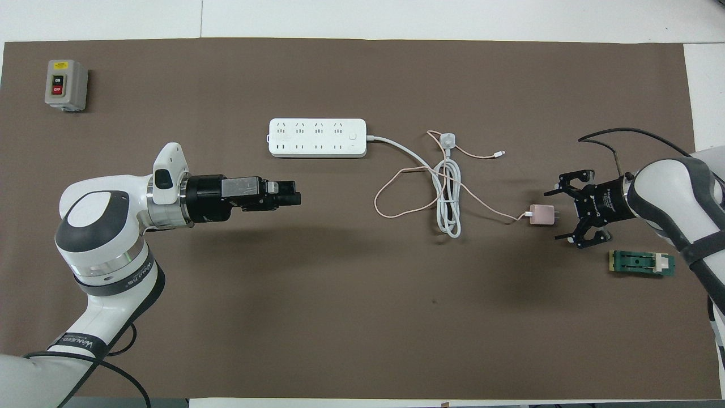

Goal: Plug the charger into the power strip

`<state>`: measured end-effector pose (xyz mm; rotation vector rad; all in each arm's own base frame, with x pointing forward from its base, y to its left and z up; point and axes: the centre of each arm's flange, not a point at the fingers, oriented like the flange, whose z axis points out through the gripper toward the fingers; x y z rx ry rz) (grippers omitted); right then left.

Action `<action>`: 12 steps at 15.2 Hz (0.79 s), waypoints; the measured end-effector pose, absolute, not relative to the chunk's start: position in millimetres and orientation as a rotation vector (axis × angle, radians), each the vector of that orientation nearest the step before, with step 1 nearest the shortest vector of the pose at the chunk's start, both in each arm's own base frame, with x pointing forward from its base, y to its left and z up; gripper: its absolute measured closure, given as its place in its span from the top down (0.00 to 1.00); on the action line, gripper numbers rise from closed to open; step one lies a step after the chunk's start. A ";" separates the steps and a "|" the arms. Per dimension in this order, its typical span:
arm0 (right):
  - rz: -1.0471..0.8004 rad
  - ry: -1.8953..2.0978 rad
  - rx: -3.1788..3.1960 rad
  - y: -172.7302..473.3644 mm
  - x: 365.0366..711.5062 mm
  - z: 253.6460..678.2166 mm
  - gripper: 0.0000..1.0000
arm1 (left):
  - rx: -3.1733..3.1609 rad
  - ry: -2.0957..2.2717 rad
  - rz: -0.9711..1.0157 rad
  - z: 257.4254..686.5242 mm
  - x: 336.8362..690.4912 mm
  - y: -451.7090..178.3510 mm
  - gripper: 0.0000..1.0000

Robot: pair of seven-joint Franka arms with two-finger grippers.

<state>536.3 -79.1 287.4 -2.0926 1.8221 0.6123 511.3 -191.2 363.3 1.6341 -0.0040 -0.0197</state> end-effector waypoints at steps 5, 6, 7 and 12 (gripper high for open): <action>0.576 1.804 -2.121 -81.6 528.2 273.8 1.00 | 1.591 0.006 0.015 353.1 504.4 -199.1 1.00; 0.574 1.805 -2.122 -81.8 527.1 272.3 1.00 | 1.583 0.011 0.014 351.9 503.8 -202.4 1.00; 0.575 1.804 -2.122 -81.8 526.5 271.6 1.00 | 1.576 0.013 0.012 349.9 503.1 -206.1 1.00; 0.566 1.779 -2.145 -82.3 522.3 265.9 1.00 | 1.557 0.003 0.020 327.4 500.1 -220.9 1.00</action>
